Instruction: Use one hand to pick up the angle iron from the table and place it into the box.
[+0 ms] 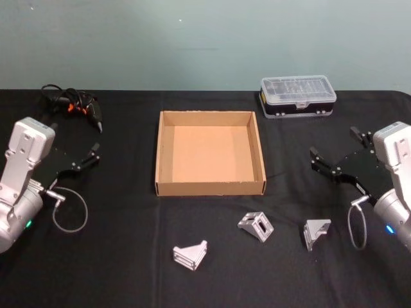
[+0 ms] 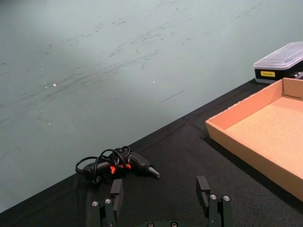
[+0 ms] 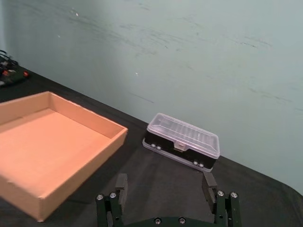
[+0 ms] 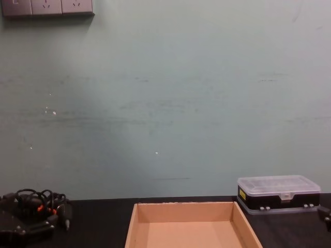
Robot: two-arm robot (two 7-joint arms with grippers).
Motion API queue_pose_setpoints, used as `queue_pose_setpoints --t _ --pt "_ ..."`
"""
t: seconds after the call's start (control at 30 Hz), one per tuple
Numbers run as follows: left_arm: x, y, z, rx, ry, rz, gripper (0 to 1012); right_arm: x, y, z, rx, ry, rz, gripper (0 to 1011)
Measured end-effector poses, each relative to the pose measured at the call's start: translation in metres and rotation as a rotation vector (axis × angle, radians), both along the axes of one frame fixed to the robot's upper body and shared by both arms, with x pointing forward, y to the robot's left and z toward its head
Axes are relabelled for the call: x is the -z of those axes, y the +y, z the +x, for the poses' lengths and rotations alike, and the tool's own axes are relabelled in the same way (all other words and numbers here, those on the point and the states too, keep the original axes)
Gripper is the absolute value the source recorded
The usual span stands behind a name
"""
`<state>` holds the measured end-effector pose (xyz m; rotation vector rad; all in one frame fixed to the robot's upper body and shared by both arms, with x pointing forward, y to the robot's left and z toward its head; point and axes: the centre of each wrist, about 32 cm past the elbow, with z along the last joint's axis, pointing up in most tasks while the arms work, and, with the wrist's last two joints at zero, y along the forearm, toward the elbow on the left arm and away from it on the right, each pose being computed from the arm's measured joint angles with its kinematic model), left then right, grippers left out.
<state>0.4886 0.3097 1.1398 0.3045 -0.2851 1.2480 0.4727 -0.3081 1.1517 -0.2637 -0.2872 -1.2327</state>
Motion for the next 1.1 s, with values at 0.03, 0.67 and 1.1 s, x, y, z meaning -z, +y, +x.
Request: queue_pose_setpoints --t 0.03,0.67,1.1 --pt "0.0000 0.0000 0.0000 0.000 0.000 0.000 1011 0.000 0.000 0.000 0.000 0.000 0.000 1002" --pt "0.0000 0.0000 0.0000 0.000 0.000 0.000 1011 -0.036 -0.007 -0.099 -0.108 0.195 0.075 1002" --pt "0.0000 0.0000 0.0000 0.000 0.000 0.000 1011 -0.021 -0.007 -0.115 -0.107 0.292 0.080 1000"
